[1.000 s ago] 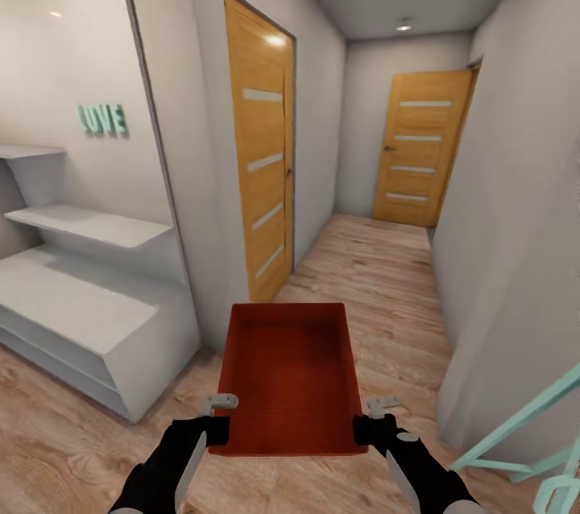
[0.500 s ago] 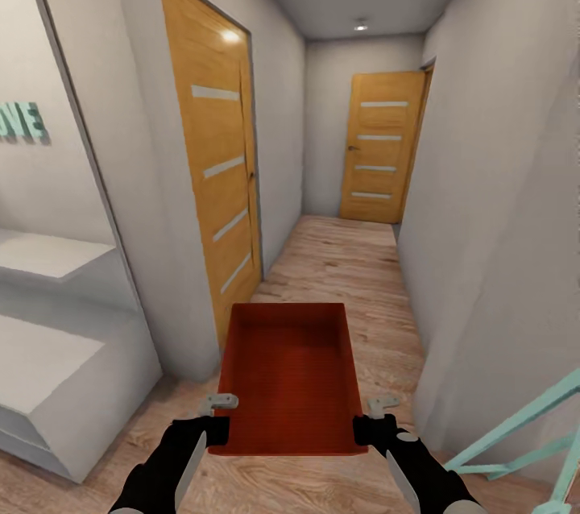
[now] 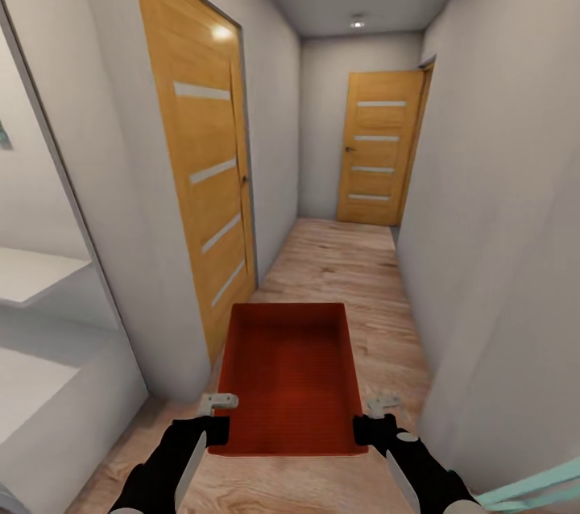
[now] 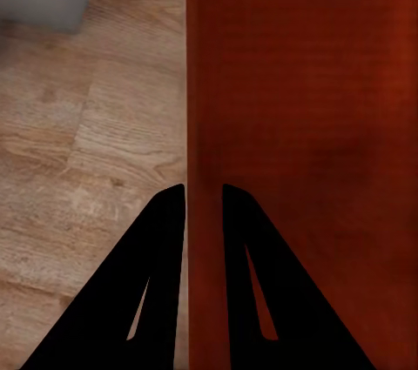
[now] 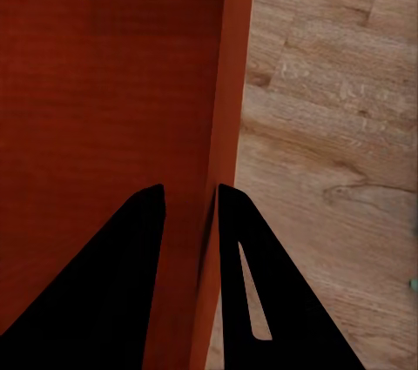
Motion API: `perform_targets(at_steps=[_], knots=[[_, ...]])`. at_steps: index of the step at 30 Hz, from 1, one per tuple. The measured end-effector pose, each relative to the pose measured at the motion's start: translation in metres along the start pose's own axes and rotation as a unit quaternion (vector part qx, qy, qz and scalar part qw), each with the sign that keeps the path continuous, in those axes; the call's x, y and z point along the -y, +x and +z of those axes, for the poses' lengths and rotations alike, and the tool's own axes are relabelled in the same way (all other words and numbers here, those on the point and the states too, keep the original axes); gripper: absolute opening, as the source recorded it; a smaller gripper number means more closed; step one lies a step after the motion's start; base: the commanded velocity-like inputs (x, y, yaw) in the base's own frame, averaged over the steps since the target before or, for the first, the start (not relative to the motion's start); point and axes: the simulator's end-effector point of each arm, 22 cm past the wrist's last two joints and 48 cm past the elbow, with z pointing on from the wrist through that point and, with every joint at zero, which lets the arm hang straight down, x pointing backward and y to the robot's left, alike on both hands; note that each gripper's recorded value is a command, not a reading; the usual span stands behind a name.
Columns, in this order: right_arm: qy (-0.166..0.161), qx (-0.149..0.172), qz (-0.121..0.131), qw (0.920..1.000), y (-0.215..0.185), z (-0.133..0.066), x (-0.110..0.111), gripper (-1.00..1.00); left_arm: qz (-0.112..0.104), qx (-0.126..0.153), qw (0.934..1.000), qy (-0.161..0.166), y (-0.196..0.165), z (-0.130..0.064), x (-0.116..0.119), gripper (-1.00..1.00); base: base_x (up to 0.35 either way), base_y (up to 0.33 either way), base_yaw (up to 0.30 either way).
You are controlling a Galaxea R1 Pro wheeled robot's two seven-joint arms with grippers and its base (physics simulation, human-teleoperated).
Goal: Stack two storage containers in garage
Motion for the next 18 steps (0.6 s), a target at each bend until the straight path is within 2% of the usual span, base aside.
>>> perform_targets(at_steps=[18], knots=[[0.0, 0.0, 0.0, 1.0, 0.0, 0.0, 0.0, -1.0, 0.0, 0.0, 1.0, 0.0, 0.0, 0.0, 0.0001, -1.0, 0.327, 0.0, 0.0]])
